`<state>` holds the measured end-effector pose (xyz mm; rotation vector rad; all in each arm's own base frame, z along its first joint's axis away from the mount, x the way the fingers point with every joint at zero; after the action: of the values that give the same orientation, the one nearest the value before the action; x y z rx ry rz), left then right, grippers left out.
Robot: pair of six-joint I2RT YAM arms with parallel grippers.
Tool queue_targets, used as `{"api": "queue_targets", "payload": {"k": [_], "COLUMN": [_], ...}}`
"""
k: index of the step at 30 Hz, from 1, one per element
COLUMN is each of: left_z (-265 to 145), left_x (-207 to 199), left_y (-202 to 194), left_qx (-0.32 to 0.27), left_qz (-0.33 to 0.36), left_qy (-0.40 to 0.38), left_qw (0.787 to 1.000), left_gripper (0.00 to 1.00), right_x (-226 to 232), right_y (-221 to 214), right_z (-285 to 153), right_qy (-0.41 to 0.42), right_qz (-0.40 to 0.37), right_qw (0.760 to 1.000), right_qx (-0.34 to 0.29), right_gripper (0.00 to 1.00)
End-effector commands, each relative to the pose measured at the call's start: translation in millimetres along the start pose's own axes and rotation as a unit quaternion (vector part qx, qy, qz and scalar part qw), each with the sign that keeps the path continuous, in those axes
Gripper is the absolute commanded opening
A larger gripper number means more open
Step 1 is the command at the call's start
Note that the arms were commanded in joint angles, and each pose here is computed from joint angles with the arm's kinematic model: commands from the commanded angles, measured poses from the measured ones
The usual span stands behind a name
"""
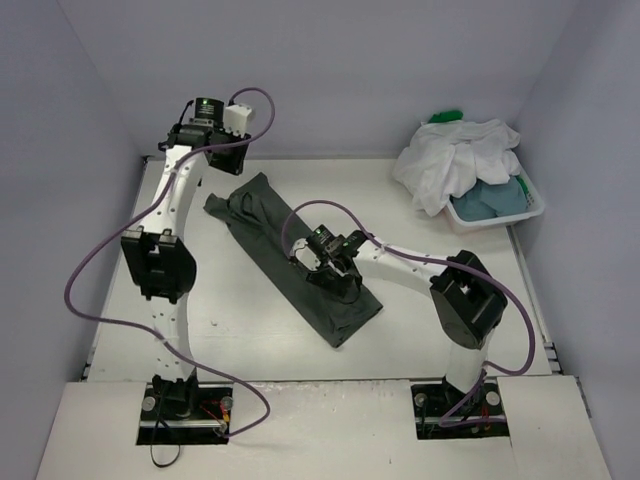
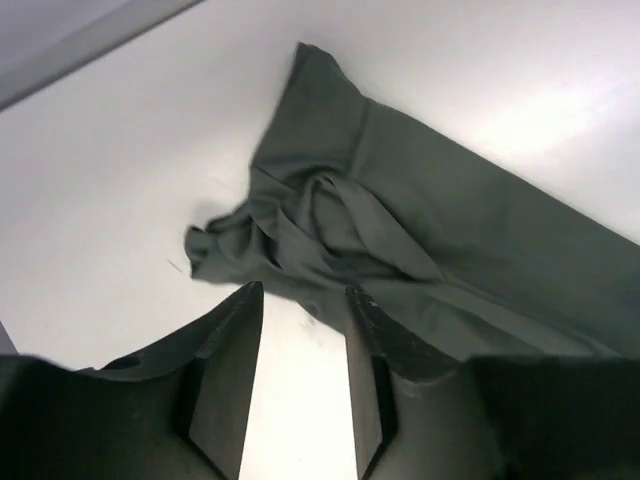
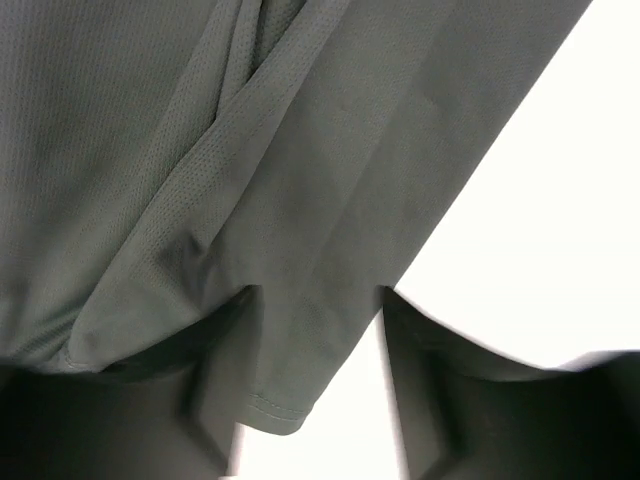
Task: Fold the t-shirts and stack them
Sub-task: Rotate the rectangle-folded T-shirt at the center of the board.
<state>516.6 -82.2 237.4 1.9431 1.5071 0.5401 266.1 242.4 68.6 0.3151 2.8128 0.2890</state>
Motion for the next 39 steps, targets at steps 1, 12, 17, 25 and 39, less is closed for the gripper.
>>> {"api": "queue_targets", "payload": {"k": [1,12,17,25,39], "left_z": [-40.2,30.8,65.3,107.0,150.7], "left_x": [-12.9,-20.2,-15.4,2.1,-21.7], "left_y": [-4.8,-89.6,-108.1,-138.8,-115.2], "left_qx": [-0.011,0.083,0.125,0.172,0.154], "left_qz": [-0.014,-0.061,-0.080,-0.074,-0.028], "left_qy": [-0.033,-0.067,-0.058,-0.010,-0.050], "left_qw": [0.999,0.992,0.987,0.982,0.986], "left_gripper": [0.32,0.00,0.00,0.00,0.00], "right_x": [-15.2,-62.1,-52.6,-12.3,69.8], "right_y": [11.9,57.7,59.9,28.7,47.9], "right_z": [-13.5,12.2,26.7,41.7,40.6], "right_qy": [-0.013,-0.016,0.015,0.060,0.120], "right_qz": [0.004,0.025,0.026,0.001,-0.074], "right_qw": [0.999,0.993,0.993,0.996,0.988], "right_qx": [-0.038,-0.115,-0.117,-0.073,-0.057], "right_gripper": [0.42,0.00,0.00,0.00,0.00]}}
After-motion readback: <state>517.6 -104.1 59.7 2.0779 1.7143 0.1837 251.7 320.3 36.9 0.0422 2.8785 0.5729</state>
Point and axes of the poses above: each gripper's point midway between its finger pads, its own z axis out along the fingers, its own x axis along the line the jaws close on, y = z × x, the point moved 3 cm from there along -z, back along the fingers, and after that the axes turned 10 degrees about -z, right-handed, at the moved point
